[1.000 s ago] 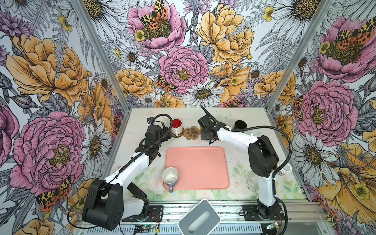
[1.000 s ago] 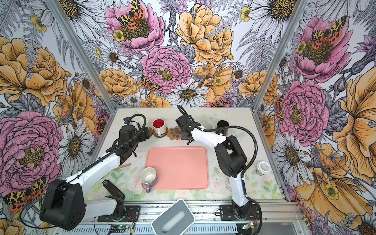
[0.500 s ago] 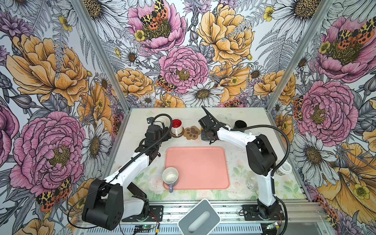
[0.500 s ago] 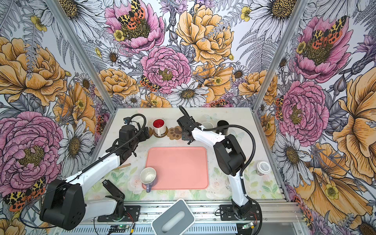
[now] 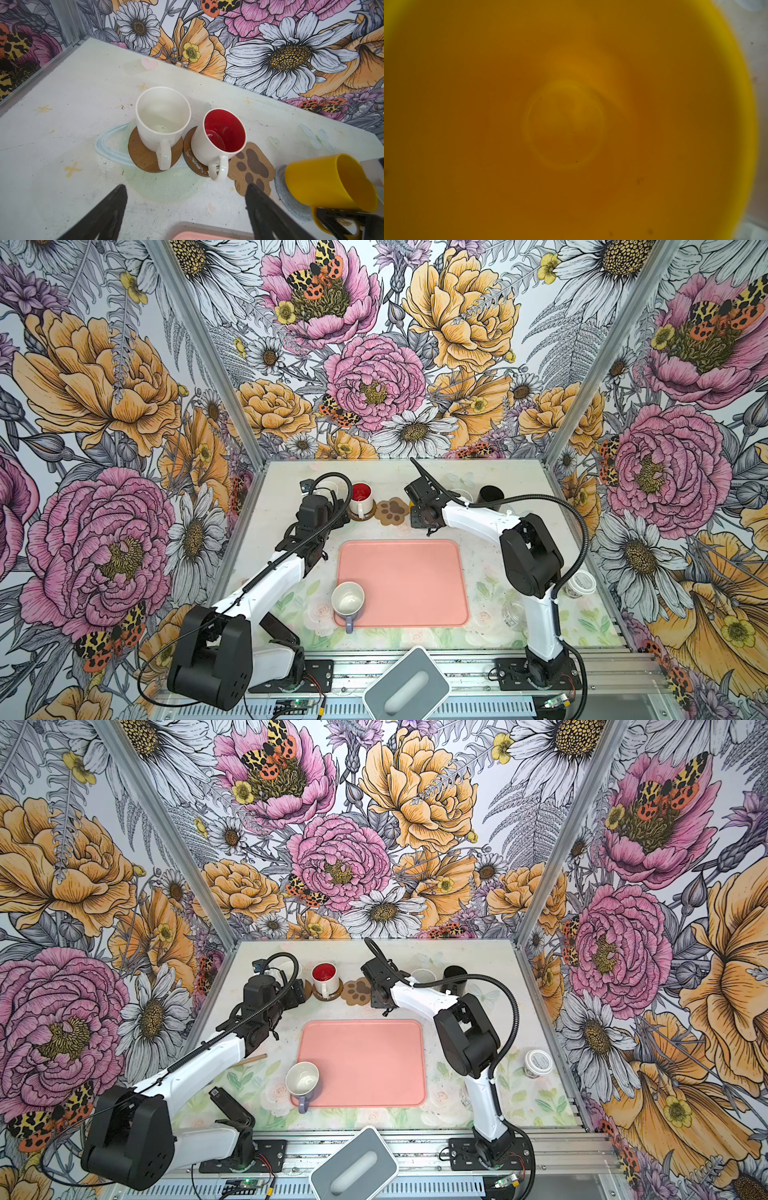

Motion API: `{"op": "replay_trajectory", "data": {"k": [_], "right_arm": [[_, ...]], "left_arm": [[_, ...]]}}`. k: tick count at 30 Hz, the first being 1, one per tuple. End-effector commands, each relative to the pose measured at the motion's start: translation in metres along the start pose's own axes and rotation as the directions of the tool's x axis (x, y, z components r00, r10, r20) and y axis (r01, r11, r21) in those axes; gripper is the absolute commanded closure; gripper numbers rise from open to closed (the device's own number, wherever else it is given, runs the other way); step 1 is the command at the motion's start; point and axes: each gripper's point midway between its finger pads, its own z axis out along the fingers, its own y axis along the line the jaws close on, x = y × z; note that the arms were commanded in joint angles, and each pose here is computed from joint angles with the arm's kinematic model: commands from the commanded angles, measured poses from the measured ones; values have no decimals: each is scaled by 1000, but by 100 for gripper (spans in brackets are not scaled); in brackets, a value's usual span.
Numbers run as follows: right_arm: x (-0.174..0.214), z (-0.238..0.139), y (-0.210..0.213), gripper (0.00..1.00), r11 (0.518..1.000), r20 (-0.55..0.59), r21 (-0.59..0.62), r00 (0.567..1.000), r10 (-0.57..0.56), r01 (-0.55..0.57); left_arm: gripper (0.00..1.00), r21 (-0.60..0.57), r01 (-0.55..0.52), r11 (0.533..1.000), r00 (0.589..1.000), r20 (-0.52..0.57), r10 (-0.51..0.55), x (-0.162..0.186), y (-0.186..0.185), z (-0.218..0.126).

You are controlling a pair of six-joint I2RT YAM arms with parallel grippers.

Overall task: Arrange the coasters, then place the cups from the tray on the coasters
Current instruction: 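Lower the yellow mug with the right gripper onto the blue woven coaster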

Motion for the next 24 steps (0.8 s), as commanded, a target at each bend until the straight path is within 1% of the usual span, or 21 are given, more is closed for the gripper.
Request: {"op": "replay_trajectory", "data": {"k": [1, 24], "right_arm": [[-29, -8, 5, 100, 998, 92, -32, 994, 56, -53], [-19, -5, -1, 100, 998, 67, -26, 996, 67, -65]], "left_arm": [[10, 20, 27, 999, 999, 32, -27, -16, -4, -3], [10, 20, 29, 999, 999, 32, -29, -16, -4, -3]]}}
